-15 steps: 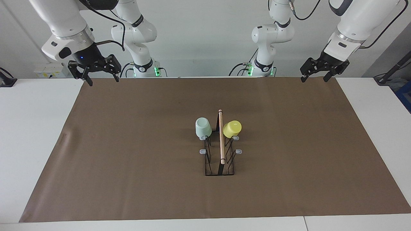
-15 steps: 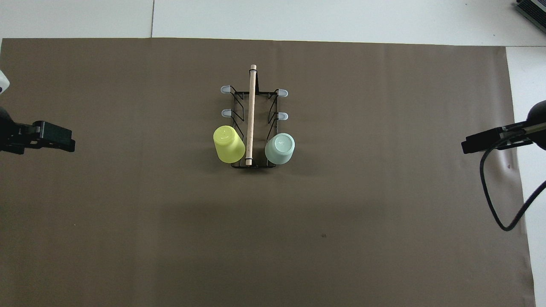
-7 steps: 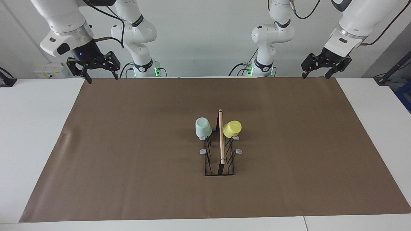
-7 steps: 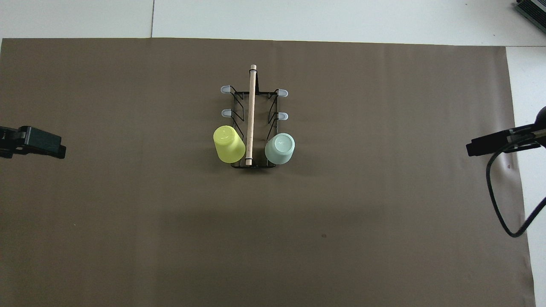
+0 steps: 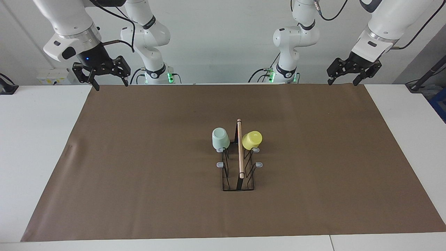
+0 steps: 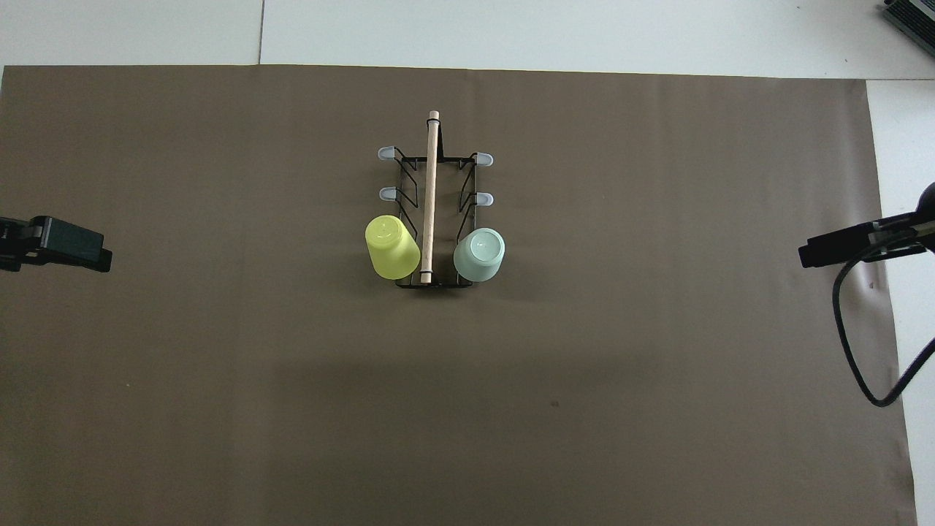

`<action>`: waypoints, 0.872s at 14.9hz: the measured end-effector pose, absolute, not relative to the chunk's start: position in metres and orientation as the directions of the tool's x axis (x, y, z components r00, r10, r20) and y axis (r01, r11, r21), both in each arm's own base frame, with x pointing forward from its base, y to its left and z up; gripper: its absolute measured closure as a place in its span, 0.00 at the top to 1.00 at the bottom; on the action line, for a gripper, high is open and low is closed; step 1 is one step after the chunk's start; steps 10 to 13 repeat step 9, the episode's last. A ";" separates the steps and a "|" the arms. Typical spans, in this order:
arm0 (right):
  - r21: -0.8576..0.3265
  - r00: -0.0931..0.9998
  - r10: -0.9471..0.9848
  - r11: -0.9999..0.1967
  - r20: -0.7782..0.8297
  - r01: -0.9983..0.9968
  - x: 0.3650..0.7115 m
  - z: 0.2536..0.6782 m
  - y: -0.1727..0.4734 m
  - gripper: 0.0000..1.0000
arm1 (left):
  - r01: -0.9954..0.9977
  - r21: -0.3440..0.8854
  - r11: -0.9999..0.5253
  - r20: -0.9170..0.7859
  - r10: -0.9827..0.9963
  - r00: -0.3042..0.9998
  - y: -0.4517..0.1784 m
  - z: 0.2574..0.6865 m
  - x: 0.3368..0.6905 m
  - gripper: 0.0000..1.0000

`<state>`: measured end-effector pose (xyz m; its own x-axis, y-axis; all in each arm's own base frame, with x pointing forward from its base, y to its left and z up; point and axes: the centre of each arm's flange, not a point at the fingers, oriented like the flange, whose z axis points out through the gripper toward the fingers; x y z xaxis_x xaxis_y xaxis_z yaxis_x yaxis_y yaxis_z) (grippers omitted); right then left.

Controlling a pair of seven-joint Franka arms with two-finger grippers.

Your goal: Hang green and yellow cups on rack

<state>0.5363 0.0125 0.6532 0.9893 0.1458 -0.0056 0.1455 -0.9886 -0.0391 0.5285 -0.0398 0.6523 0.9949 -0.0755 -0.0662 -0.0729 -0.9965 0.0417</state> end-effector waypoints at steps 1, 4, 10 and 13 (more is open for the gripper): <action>-0.039 0.989 0.146 -0.989 -0.006 0.145 0.536 0.653 0.012 1.00 | -0.073 0.042 -0.996 -0.066 -0.076 0.995 -0.040 0.652 0.528 1.00; -0.039 0.989 0.146 -0.989 -0.005 0.145 0.536 0.653 0.012 1.00 | -0.077 0.042 -0.996 -0.066 -0.080 0.995 -0.042 0.652 0.528 1.00; -0.039 0.989 0.146 -0.989 -0.005 0.146 0.536 0.653 0.012 1.00 | -0.086 0.042 -0.995 -0.066 -0.088 0.994 -0.046 0.652 0.528 1.00; -0.039 0.989 0.146 -0.989 -0.005 0.146 0.536 0.653 0.012 1.00 | -0.086 0.042 -0.995 -0.066 -0.088 0.994 -0.046 0.652 0.528 1.00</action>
